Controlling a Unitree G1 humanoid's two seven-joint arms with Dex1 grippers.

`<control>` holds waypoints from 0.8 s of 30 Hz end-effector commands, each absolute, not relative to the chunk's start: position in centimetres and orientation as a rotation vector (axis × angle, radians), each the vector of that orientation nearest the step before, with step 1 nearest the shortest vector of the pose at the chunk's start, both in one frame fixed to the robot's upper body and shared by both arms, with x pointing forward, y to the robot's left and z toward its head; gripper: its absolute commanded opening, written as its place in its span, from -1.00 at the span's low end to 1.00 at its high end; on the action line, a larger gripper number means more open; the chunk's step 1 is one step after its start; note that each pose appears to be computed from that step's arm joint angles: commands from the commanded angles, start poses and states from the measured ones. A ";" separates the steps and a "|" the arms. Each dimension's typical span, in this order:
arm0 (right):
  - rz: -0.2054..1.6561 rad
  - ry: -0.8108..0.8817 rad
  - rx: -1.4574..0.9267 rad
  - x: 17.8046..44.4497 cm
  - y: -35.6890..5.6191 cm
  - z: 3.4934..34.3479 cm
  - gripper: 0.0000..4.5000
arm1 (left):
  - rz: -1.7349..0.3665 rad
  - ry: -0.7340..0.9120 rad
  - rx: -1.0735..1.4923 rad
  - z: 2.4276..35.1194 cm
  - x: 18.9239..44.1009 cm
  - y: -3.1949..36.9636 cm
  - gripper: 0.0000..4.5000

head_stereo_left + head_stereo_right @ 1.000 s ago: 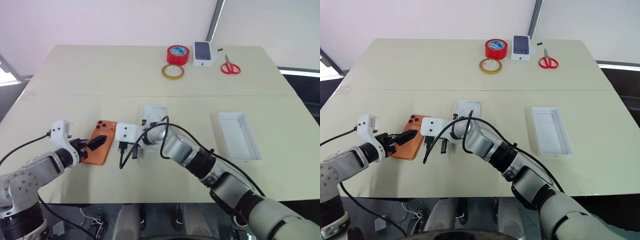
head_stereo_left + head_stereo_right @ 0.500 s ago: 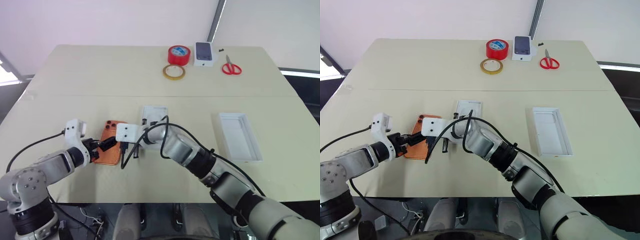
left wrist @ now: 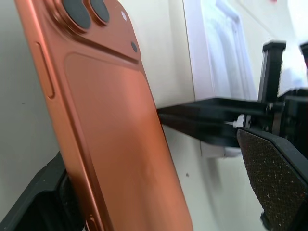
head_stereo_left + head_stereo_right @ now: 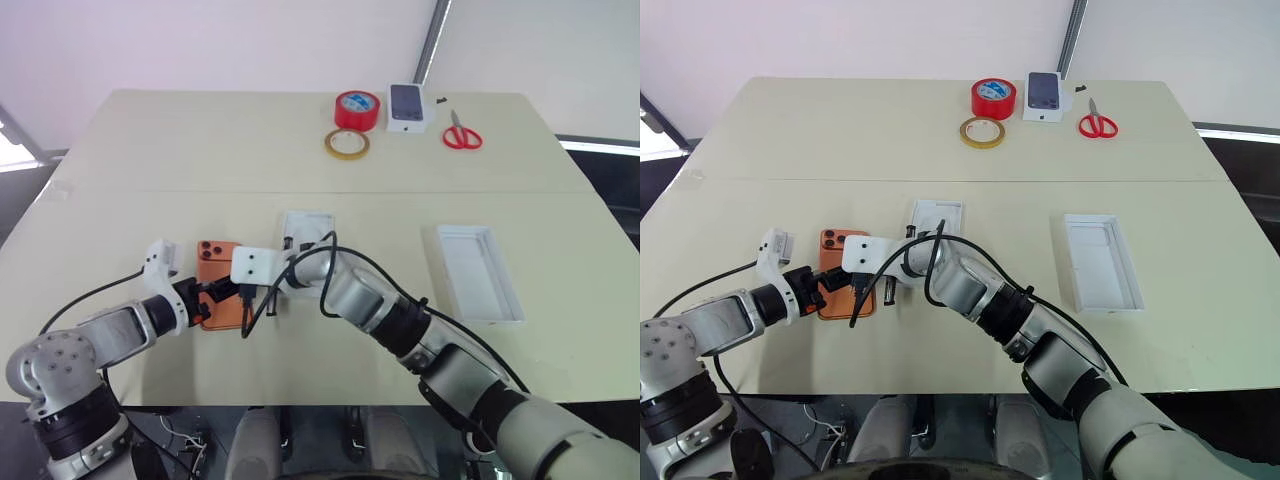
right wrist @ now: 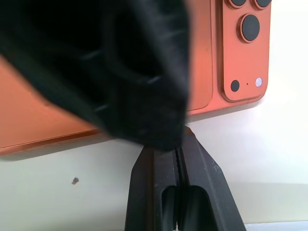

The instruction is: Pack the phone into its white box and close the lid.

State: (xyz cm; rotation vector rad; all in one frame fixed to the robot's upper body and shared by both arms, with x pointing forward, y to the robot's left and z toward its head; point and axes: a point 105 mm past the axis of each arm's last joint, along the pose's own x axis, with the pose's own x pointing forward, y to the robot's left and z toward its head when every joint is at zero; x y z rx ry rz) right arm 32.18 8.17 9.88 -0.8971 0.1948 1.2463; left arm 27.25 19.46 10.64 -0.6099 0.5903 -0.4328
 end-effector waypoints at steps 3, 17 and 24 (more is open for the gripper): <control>1.268 0.148 -0.894 31.7 9.0 10.6 -1.00 | -0.385 0.620 -0.651 9.7 26.8 20.1 0.89; 1.277 0.142 -0.902 31.5 9.0 10.6 -1.00 | -0.280 0.563 -0.760 9.4 26.6 21.7 -0.27; 1.259 0.105 -0.886 31.9 9.0 12.1 -1.00 | -0.265 0.534 -0.787 9.7 26.3 22.2 -0.99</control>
